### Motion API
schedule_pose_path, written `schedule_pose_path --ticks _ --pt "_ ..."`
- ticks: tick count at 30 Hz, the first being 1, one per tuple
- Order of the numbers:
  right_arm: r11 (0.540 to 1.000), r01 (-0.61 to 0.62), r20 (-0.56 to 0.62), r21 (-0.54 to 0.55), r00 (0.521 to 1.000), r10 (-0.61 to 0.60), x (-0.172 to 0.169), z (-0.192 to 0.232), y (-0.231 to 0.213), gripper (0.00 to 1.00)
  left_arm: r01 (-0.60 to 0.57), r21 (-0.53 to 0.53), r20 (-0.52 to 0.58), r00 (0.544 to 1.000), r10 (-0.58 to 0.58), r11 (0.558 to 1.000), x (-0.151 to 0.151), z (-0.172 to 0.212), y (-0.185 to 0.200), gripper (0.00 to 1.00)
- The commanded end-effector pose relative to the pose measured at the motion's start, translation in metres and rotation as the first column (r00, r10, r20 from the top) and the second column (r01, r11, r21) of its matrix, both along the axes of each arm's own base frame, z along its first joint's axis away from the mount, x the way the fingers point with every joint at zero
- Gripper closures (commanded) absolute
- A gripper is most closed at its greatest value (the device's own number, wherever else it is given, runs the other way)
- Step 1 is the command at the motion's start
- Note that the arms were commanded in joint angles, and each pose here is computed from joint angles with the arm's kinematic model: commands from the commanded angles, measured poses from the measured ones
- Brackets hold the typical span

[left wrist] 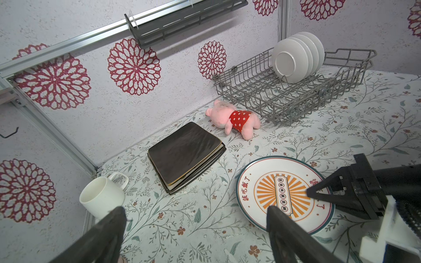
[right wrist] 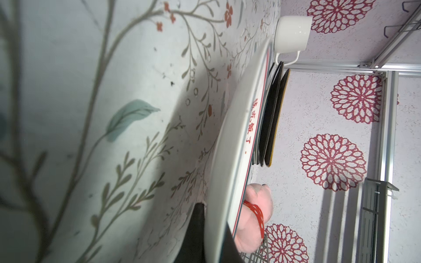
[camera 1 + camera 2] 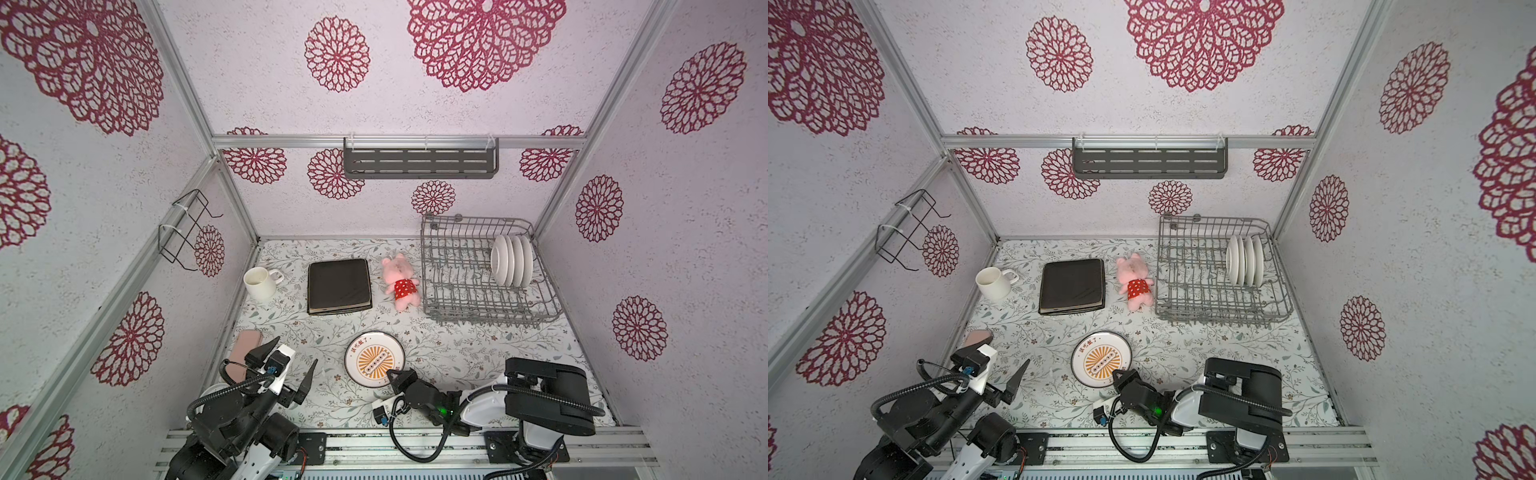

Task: Unload the plates from the dish rack
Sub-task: 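Lower the white plate flat onto the table nearer the robot with the right gripper, then open the right gripper and move it back over the rack plates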

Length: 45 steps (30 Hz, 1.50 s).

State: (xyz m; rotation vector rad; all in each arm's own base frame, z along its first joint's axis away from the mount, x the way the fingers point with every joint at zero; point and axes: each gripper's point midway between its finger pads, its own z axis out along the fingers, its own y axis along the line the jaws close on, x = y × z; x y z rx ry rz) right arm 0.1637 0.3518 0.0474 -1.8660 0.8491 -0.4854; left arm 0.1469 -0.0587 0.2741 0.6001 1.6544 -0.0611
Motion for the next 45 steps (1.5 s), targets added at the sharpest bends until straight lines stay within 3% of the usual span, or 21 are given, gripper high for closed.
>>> schedule_pose_path --ticks 1,9,22,29,32,35,40,43,45 --pt "0.996 0.033 0.034 0.077 0.999 -0.035 0.004 0.018 0.005 1.00 0.039 0.004 0.019 0.999 -0.039 0.999 -0.002 0.002 -0.005 0.03" --pt "0.998 0.027 0.023 0.054 0.999 -0.028 -0.003 0.006 0.006 0.97 0.049 0.009 0.016 0.999 -0.049 0.999 -0.002 0.001 -0.007 0.03" --pt "1.000 0.017 -0.010 -0.006 1.000 -0.017 -0.011 -0.010 -0.001 0.65 0.057 0.010 0.019 0.998 -0.057 0.998 -0.003 0.001 -0.008 0.03" --pt "0.999 0.007 -0.166 -0.047 0.986 -0.015 -0.026 -0.028 -0.008 0.46 0.059 0.010 0.024 0.998 -0.059 0.998 -0.004 0.001 -0.008 0.03" --pt "0.998 -0.016 -0.237 -0.064 0.971 0.000 -0.037 -0.034 -0.016 0.38 0.061 0.011 0.022 0.998 -0.061 0.998 -0.004 0.000 -0.008 0.03" --pt "0.995 0.031 -0.318 -0.097 0.946 -0.060 -0.041 -0.037 -0.023 0.21 0.061 0.015 0.018 0.998 -0.062 0.998 -0.003 -0.001 -0.009 0.03" --pt "0.993 0.089 -0.440 -0.077 0.891 -0.114 -0.050 -0.016 -0.027 0.02 0.056 0.022 0.009 0.998 -0.056 0.998 -0.001 -0.003 -0.009 0.03" --pt "0.991 0.128 -0.476 -0.036 0.870 -0.130 -0.050 0.004 -0.033 0.01 0.055 0.025 0.007 0.998 -0.055 0.998 0.000 -0.003 -0.009 0.03" --pt "0.972 0.236 -0.522 0.010 0.830 -0.197 -0.039 0.024 -0.037 0.01 0.054 0.028 0.002 0.999 -0.054 0.998 0.000 -0.004 -0.010 0.03"
